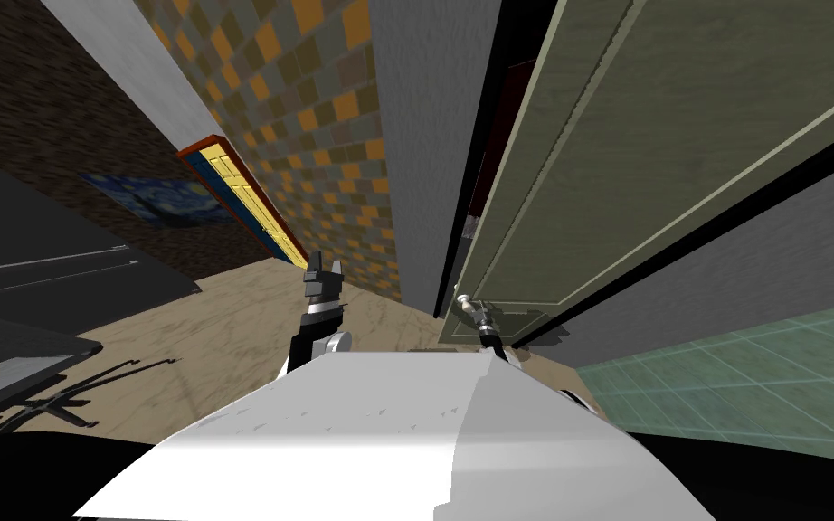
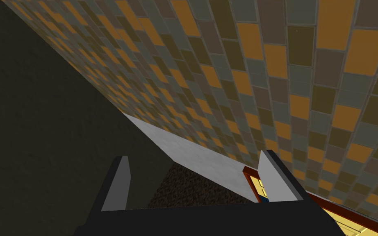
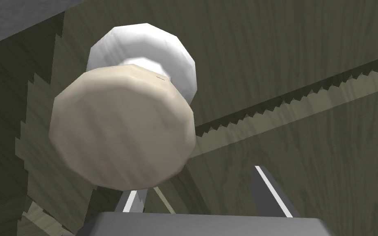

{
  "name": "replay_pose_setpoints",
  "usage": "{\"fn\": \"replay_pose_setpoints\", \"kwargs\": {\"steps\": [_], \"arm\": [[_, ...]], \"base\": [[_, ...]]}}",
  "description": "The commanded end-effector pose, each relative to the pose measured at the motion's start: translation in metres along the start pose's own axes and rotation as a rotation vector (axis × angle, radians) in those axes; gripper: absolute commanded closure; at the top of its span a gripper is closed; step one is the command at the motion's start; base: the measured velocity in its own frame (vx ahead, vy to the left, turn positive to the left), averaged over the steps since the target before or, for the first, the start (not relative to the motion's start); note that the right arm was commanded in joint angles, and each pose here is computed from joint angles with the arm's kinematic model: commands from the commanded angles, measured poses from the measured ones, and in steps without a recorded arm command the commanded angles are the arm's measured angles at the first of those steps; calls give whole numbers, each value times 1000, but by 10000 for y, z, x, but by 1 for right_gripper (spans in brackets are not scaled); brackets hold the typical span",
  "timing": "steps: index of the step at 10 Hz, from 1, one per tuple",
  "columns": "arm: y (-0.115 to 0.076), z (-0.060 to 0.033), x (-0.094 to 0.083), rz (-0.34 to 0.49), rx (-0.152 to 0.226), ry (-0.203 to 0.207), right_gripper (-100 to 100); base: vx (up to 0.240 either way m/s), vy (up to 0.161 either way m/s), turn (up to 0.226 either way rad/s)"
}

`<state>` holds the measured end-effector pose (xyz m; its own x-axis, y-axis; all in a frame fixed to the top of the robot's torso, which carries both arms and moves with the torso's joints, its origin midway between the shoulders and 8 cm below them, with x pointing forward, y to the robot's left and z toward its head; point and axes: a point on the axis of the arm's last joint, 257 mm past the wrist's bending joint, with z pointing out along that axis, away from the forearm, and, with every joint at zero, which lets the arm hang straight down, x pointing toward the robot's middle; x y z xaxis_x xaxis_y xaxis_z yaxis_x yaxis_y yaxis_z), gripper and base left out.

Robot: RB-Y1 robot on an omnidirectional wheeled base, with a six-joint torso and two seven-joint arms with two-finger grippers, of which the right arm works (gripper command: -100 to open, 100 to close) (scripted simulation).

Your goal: Pull the door open

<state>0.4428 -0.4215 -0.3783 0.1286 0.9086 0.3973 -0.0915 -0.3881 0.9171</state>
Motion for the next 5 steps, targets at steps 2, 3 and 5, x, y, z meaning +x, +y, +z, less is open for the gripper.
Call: {"fn": "replay_pose_setpoints", "kwargs": {"steps": [2, 3, 5], "arm": [[-108, 4, 199, 53, 9, 26, -100], [-112, 1, 195, 52, 10, 25, -100], [-164, -30, 159, 95, 19, 9, -100]], "base": [[-53, -22, 10], [0, 0, 0], [2, 4, 7]]}}
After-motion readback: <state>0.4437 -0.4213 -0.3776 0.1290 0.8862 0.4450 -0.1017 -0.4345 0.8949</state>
